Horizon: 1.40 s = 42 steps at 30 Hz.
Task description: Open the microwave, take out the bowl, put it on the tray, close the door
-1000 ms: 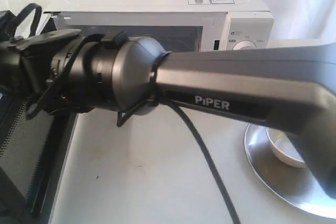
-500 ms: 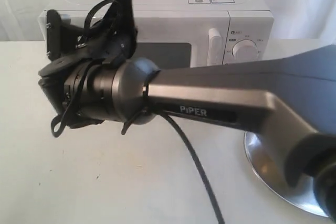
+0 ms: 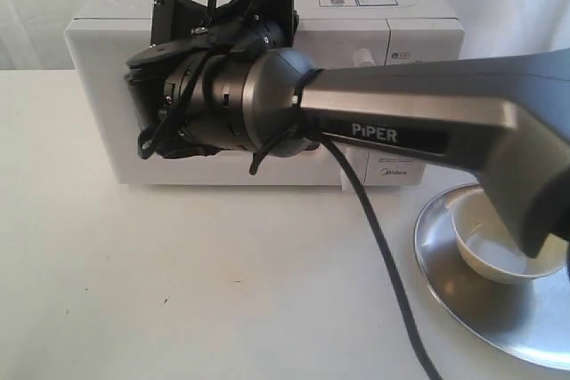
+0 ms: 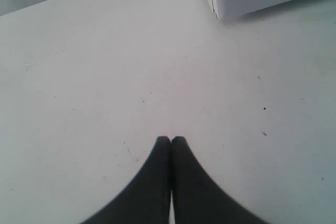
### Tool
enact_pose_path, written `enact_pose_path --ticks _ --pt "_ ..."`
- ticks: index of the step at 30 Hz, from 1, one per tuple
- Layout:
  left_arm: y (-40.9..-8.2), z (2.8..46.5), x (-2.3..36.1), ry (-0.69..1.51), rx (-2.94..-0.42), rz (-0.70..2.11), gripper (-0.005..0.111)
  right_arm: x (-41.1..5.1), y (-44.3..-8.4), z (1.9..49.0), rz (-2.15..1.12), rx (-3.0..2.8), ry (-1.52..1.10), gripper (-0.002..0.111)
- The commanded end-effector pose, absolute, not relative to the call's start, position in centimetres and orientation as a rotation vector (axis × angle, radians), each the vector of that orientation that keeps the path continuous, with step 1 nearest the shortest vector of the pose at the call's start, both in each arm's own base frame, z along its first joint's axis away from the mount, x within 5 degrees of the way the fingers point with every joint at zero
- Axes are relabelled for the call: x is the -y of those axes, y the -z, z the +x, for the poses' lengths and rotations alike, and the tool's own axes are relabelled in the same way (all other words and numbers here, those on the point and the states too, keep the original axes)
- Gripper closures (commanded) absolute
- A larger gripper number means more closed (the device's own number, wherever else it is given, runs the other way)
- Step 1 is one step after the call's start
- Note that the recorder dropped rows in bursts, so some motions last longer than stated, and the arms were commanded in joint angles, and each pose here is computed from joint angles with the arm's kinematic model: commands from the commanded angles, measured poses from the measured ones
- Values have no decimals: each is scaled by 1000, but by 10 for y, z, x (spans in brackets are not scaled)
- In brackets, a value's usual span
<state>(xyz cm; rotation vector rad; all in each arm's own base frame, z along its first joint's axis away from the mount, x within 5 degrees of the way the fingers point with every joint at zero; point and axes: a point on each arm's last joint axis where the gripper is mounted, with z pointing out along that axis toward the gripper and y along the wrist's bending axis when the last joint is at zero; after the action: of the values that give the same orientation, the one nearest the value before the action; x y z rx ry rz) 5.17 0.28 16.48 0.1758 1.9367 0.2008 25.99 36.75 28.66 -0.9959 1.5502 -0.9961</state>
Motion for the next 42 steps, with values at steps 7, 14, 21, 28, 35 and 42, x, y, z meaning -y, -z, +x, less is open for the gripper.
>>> enact_pose_path --ticks 7,14,21,28,35,42 --pt "-166 52 -3 -193 -1931 168 107 -337 -372 197 -1021 -1722 646 108" --pt "-166 52 -3 -193 -1931 168 107 -297 -430 176 -848 -1730 452 108" --pt "-166 52 -3 -193 -1931 168 107 -282 -447 171 -803 -1721 411 108" --pt "-166 52 -3 -193 -1931 168 107 -279 -449 170 -798 -1726 399 108" --pt "-166 52 -3 -193 -1931 168 107 -273 -450 163 -805 -1814 284 108" --pt "-166 52 -3 -193 -1931 168 107 -205 -468 120 -777 -2035 -338 108"
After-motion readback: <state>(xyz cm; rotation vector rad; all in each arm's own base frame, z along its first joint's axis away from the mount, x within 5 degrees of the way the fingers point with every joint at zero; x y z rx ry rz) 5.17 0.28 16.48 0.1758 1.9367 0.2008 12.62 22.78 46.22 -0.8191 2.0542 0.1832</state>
